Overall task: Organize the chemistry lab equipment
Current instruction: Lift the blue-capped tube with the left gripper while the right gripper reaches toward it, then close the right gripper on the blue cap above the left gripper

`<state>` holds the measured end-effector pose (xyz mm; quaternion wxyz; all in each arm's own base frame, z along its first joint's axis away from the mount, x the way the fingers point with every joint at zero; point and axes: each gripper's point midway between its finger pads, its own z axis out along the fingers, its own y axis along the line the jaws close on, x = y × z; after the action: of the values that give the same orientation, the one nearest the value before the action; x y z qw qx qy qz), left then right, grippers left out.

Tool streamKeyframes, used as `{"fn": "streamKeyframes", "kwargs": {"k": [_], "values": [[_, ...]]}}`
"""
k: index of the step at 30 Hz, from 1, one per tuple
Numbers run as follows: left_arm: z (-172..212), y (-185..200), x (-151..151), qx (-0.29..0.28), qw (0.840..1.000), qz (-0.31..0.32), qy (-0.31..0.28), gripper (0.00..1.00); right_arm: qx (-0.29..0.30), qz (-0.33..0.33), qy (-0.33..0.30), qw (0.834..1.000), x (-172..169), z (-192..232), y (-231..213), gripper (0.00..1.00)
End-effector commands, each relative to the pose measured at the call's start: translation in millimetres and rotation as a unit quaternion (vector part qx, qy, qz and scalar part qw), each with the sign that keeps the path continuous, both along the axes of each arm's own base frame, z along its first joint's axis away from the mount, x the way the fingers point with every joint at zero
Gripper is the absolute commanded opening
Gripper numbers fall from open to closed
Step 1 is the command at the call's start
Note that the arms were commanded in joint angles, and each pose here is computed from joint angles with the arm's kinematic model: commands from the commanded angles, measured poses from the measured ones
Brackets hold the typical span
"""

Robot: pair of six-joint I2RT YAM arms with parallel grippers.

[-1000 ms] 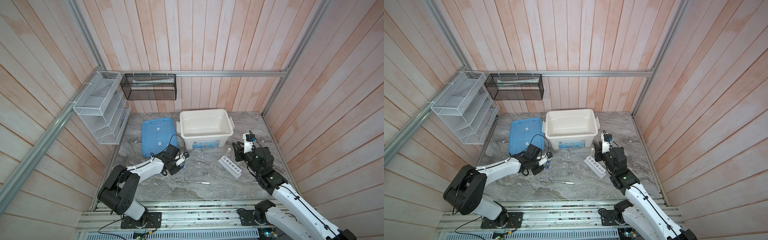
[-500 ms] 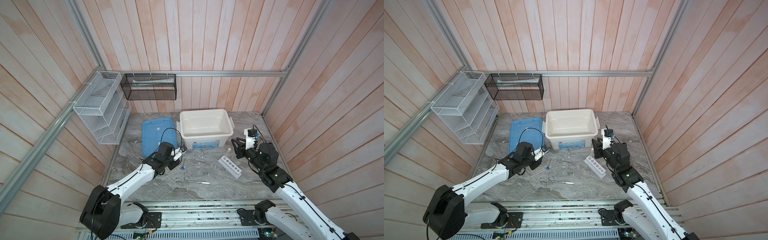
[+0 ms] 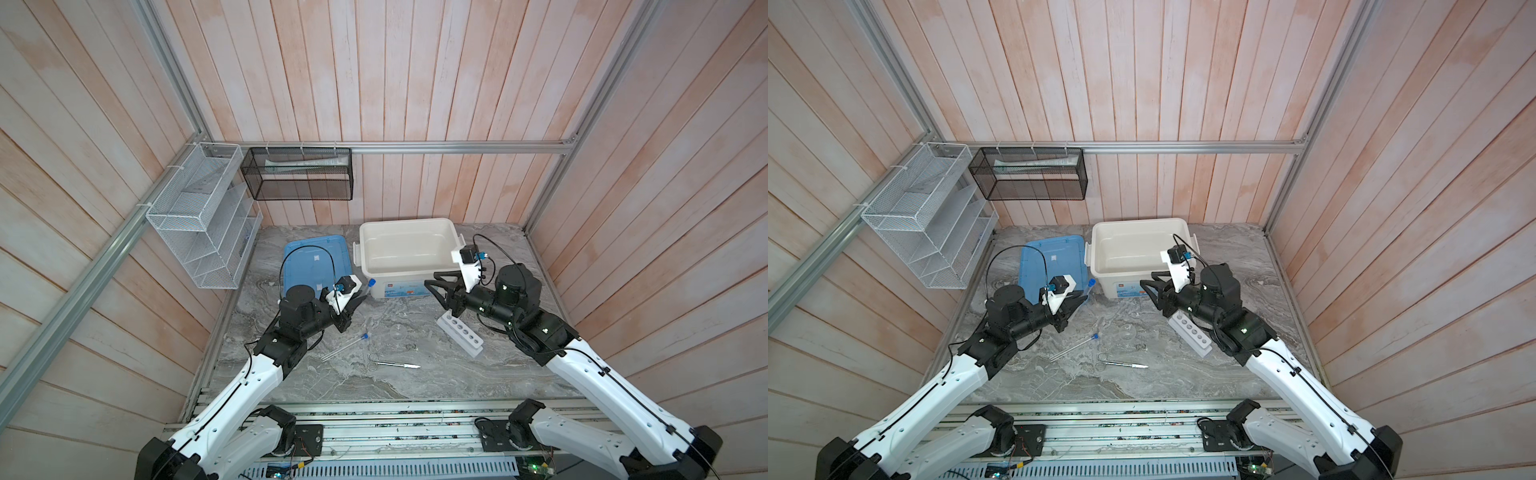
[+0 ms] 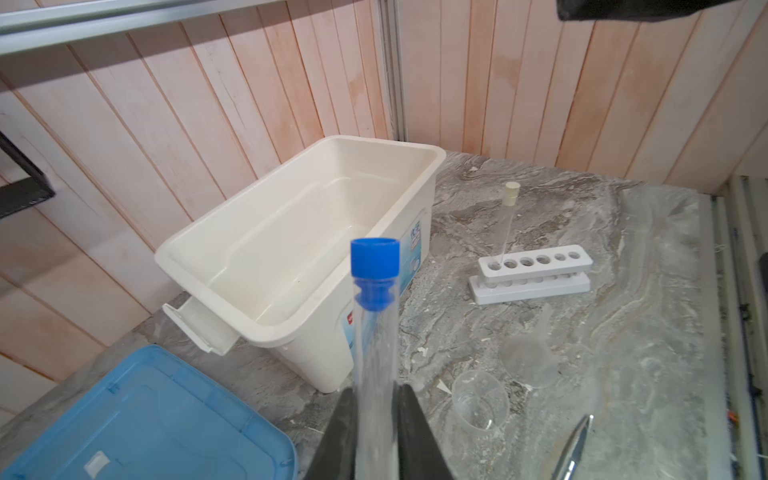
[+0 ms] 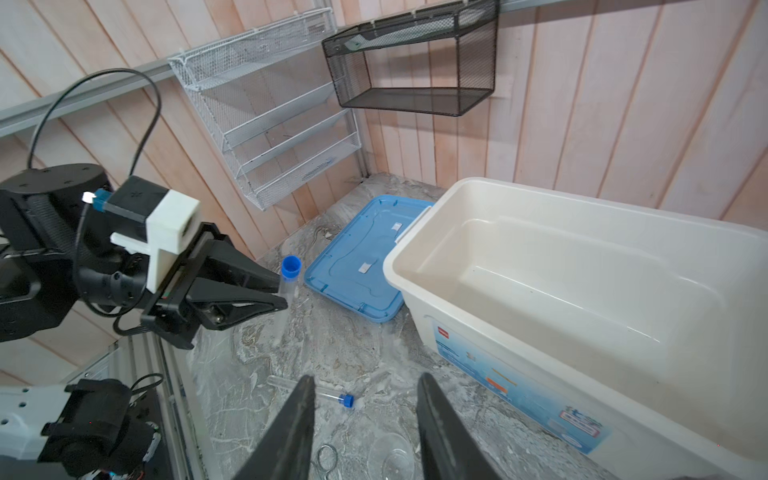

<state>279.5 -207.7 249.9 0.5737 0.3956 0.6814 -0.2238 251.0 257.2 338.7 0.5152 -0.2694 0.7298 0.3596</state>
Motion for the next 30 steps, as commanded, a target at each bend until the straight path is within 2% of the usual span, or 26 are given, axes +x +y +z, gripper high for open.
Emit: {"fn": "streamKeyframes", "kwargs": {"k": [1, 11, 30], "values": [[10.8, -9.1, -10.1, -0.048, 0.998, -0.041, 0.012, 0.19, -0.007, 0.037, 0.000, 0.999, -7.6, 1.0, 17.5, 0.43], [17.4, -10.3, -15.6, -0.090, 0.993, -0.075, 0.032, 0.19, -0.004, 0.107, -0.002, 0.994, -13.4, -5.4, 66.2, 0.44], [12.1, -21.2, -24.9, -0.095, 0.985, -0.124, 0.069, 0.19, 0.028, 0.163, 0.007, 0.986, -12.7, -16.9, 97.8, 0.40]]}}
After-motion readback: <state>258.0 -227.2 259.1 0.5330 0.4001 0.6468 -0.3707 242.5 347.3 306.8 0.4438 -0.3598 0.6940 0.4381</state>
